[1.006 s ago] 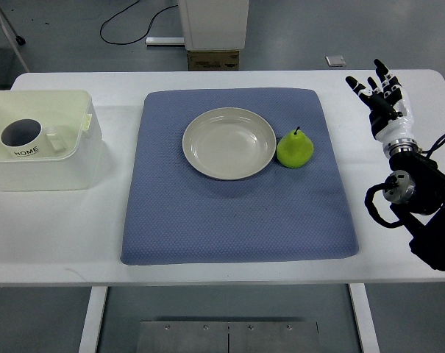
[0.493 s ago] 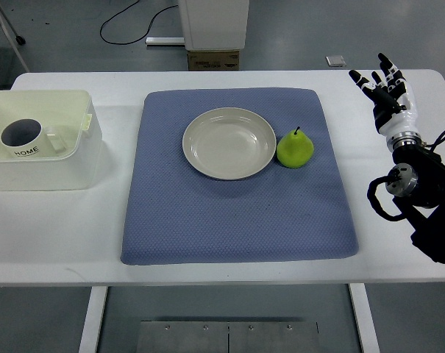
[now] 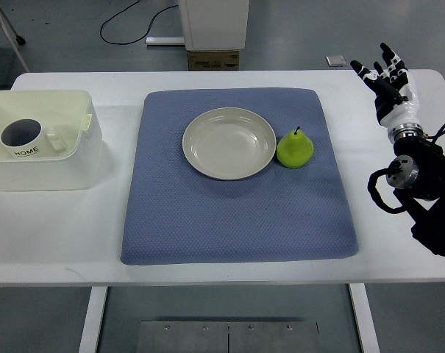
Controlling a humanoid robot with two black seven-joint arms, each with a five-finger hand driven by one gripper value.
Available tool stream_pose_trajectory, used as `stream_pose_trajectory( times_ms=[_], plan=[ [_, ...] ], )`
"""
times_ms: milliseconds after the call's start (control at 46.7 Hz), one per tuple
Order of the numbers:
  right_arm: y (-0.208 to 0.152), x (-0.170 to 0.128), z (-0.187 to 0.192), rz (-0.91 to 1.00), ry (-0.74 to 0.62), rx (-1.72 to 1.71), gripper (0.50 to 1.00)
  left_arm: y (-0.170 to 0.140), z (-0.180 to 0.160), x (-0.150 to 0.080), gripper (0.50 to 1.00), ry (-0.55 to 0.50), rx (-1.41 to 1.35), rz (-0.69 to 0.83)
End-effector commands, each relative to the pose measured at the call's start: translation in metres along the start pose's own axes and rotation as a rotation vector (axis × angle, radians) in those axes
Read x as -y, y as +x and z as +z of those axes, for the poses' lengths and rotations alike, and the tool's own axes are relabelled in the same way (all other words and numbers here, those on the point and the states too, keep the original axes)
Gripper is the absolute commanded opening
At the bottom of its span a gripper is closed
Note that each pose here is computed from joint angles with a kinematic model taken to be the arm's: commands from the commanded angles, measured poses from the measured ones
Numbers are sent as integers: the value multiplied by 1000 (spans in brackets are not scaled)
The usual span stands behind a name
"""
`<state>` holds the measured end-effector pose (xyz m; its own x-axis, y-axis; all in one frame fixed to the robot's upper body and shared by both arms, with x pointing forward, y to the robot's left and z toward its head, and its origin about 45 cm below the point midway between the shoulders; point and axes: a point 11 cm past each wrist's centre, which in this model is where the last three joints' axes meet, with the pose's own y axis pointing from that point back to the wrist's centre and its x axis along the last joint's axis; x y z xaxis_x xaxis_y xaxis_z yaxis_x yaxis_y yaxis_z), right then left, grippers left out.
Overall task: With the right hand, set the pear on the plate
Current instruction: 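Move the open right hand toward the green pear beside the plate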
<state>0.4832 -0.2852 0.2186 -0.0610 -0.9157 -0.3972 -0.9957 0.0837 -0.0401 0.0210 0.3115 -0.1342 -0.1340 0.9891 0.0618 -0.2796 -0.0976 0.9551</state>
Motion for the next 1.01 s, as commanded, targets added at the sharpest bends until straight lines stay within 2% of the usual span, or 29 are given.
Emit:
stream_pose_trajectory(
  times_ms=[0,471,985],
  plan=[
    [-1,0,1,-4,-1,1,1000,0,0,0,1000,0,0,0],
    [-8,-6,13,-46,-26,-56,1000,0,0,0,1000,0,0,0],
    [-33,-19,32,-190,-28,-190,1000,0,0,0,1000,0,0,0]
  ],
)
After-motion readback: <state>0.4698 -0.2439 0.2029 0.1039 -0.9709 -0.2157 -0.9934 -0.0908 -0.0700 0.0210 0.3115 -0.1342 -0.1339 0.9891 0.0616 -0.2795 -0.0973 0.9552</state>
